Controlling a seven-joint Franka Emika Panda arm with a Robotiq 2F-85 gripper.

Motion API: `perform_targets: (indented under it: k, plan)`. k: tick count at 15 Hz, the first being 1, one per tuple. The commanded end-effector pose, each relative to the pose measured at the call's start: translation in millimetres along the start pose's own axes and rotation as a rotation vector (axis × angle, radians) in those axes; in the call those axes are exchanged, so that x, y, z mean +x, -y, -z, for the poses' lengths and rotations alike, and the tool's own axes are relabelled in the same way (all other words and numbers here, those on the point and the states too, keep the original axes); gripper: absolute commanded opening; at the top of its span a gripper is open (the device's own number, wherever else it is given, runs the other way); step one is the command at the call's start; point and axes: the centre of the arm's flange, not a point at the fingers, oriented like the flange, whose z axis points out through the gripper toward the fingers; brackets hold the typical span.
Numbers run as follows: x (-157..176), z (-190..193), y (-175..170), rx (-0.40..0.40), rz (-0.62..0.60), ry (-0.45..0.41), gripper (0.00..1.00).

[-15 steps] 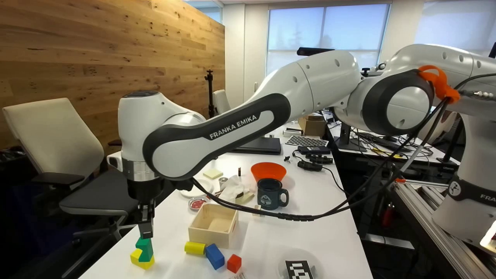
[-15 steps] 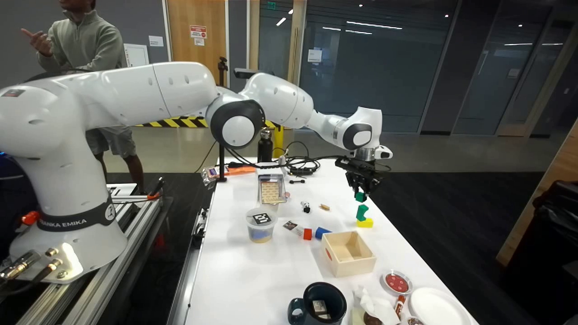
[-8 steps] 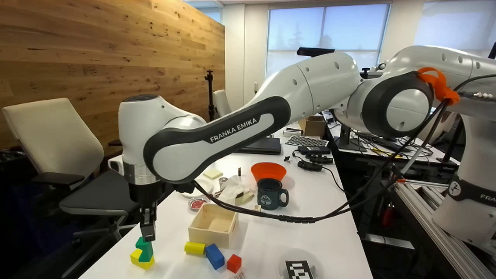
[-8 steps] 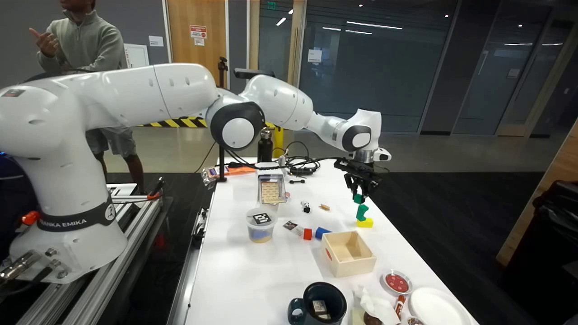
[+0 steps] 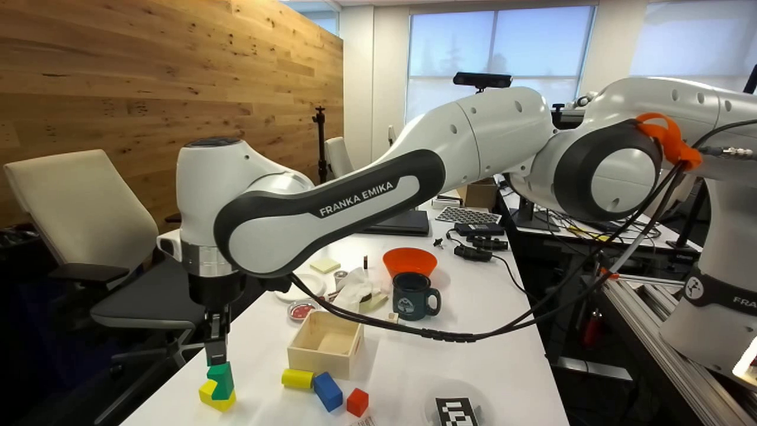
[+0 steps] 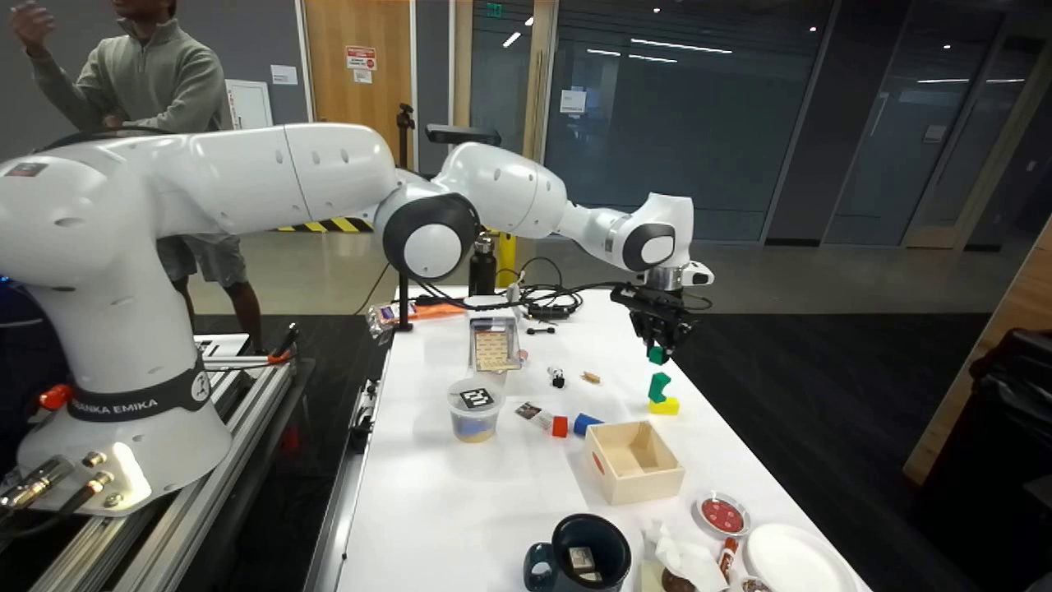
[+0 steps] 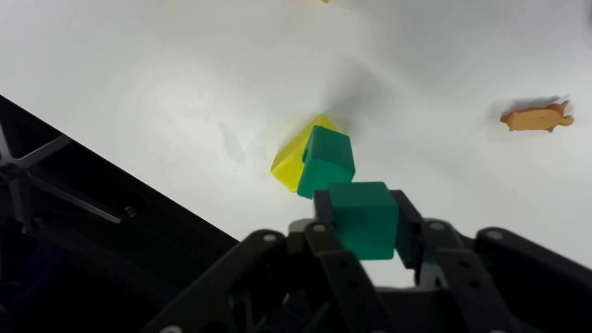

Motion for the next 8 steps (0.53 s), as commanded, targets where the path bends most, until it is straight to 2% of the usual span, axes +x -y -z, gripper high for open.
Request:
perform_targets:
  k: [1,8]
  plan:
    - [64.9,-17.7,-20.6,0.005,0.009,-0.002,0.09]
    - [66.0,-23.3,-25.3,-0.019,0.003,0.007,0.09]
